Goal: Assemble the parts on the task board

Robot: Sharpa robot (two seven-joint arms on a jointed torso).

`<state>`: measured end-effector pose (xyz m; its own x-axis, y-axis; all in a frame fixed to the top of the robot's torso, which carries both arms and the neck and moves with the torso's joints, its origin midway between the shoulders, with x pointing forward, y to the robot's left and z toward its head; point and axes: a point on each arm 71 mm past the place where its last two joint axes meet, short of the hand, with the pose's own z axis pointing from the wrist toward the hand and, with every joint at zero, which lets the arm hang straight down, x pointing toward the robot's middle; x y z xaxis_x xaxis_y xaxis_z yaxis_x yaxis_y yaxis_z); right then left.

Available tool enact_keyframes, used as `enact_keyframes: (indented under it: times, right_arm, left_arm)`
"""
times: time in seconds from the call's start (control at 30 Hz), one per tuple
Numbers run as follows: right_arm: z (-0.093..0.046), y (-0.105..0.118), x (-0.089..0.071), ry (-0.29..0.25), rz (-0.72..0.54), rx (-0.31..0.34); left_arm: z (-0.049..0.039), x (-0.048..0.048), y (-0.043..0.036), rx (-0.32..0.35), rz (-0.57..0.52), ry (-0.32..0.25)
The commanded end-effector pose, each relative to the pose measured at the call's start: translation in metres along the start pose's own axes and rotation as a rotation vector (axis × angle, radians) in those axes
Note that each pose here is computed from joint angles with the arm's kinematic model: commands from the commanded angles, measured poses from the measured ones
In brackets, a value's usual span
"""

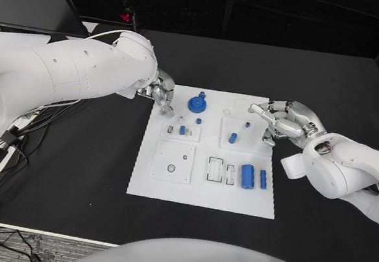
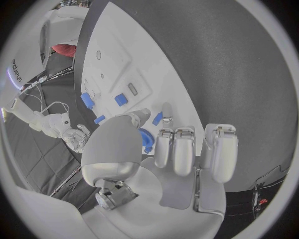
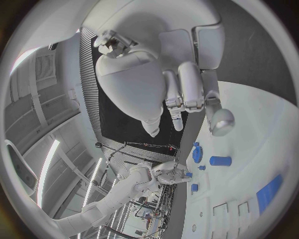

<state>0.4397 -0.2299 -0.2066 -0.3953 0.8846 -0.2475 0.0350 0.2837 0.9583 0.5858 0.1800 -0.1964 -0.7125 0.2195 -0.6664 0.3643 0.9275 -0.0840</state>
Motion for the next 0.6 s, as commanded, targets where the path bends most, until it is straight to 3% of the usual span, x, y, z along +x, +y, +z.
enact_keyframes:
  times: [0.03,0.6]
  right_arm:
    - [0.0002,0.0015,0.0007,0.006,-0.001,-0.009]
    - [-0.0004,0.0013,0.0001,0.005,-0.001,-0.008]
  left_arm:
    - [0.0002,0.0003,-0.0012,0.012,-0.002,0.008]
    - [-0.0001,-0.0020,0.0006,0.010,0.014,-0.028]
